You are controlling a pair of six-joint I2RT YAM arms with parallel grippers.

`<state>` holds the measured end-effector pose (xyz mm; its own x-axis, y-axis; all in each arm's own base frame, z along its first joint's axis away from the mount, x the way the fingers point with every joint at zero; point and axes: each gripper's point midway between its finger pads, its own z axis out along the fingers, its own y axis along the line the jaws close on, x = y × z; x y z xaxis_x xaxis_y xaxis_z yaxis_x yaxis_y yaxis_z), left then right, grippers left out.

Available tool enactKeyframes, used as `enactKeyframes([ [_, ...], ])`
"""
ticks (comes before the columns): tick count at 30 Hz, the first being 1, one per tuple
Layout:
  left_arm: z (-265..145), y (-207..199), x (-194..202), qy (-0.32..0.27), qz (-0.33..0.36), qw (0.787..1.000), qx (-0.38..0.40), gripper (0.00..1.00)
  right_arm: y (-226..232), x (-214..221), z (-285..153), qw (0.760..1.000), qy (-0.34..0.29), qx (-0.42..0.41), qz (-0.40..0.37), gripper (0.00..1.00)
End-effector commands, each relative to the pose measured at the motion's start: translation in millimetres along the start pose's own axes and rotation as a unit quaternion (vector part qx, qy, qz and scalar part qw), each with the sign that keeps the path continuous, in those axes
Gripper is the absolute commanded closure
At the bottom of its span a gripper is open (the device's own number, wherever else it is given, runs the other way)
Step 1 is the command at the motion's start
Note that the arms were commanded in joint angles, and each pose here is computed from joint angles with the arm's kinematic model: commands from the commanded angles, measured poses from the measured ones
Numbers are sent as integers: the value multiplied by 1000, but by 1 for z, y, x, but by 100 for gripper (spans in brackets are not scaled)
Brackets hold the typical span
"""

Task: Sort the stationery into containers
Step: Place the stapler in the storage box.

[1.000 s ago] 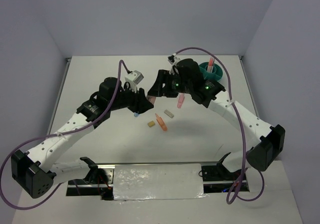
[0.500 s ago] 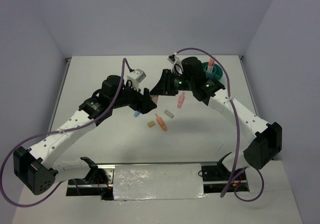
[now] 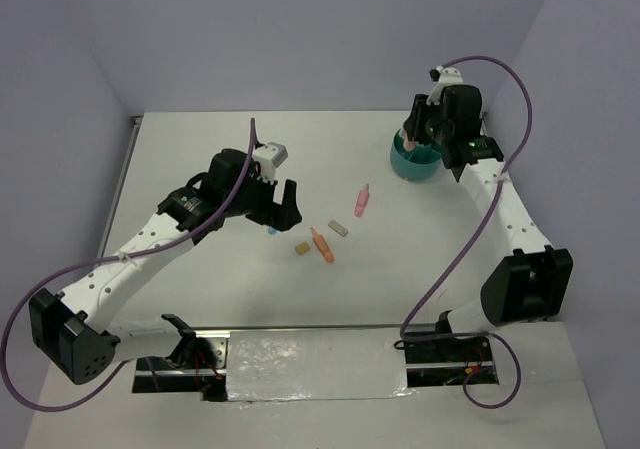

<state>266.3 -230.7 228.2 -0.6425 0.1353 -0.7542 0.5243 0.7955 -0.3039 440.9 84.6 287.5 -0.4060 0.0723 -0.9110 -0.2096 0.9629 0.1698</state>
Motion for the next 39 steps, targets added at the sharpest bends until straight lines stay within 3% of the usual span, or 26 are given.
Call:
enactKeyframes([
  [1,-23,-11,-1,-4,13,1000,23,1,-78,-35,7,979,-58,172,-93,100],
  [5,-30,-17,11,9,8,999,43,1,-118,-35,13,968,-75,226,-82,100],
  [13,-38,-24,23,25,19,997,69,1,-163,-35,28,983,-82,158,-44,100],
  [23,-36,-34,16,10,-6,996,91,1,-175,2,69,993,-38,108,-15,100],
  [39,-40,-40,6,-8,-19,995,100,1,-178,15,102,997,-27,72,3,98],
])
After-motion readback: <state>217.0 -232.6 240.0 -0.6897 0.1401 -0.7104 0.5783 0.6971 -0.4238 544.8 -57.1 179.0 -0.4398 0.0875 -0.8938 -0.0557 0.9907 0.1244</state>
